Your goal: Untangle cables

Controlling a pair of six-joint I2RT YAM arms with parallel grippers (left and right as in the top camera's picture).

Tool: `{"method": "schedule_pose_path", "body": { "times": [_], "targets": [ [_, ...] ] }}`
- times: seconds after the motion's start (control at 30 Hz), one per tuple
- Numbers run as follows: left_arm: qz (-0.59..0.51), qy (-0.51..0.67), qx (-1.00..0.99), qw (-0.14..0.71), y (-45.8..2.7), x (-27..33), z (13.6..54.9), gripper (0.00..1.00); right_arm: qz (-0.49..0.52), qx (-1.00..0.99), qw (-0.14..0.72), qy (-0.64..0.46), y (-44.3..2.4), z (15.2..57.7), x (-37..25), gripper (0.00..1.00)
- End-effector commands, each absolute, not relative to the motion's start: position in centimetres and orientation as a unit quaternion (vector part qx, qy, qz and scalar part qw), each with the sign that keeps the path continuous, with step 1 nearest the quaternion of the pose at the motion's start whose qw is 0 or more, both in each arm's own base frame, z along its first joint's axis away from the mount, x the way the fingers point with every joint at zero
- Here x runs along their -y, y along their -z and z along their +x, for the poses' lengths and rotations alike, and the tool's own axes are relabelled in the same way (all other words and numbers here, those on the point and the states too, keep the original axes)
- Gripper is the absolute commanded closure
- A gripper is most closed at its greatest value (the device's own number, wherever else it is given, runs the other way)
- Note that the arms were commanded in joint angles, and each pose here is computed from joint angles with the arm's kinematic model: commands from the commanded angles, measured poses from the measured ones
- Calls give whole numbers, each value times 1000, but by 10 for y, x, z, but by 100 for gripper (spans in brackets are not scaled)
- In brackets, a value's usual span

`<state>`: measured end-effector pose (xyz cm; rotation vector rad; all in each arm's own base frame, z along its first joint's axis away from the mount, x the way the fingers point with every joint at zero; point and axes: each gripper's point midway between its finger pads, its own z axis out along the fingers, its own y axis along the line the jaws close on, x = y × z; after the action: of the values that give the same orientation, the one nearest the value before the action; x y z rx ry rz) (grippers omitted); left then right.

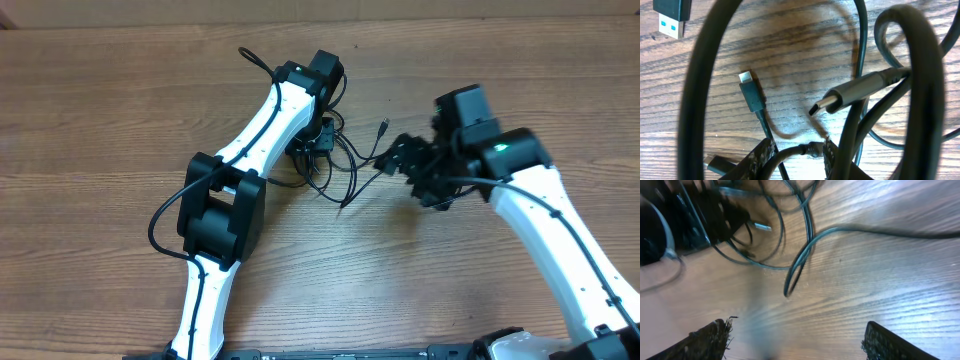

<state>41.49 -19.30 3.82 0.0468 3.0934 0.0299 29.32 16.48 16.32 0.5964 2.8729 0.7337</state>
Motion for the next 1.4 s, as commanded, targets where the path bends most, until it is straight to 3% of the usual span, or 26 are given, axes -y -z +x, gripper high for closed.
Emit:
{"method": "schedule_pose_path", "body": {
  "times": [0.0,0.17,0.3,0.47,0.7,0.77,0.97,1.2,1.37],
  "targets": [
    [9,-11,-1000,16,-32,191,414,82,186,-959,74,-199,-137,292,-174,15],
    [9,-11,-1000,15,-32,191,414,81,230,-953,115,-158,-127,300,-170,26],
    [9,-10,-1000,17,-32,192,414,80,208,-955,136,-161,-112,300,-182,30],
    [9,-11,-1000,17,-32,191,414,80,175,-954,153,-190,-95,295,-207,44],
    [9,-10,-1000,17,-32,192,414,79,171,-950,171,-198,-81,304,-212,75],
    [10,-10,-1000,17,-32,192,414,79,170,-949,180,-197,-80,308,-212,96],
    [9,-22,-999,22,-32,187,416,78,200,-945,217,-138,-108,326,-167,96],
    [8,-87,-995,52,-35,164,427,76,275,-909,309,53,-202,339,-21,96],
    [5,-120,-991,66,-38,152,433,76,329,-882,324,96,-240,338,61,96]
  ]
}}
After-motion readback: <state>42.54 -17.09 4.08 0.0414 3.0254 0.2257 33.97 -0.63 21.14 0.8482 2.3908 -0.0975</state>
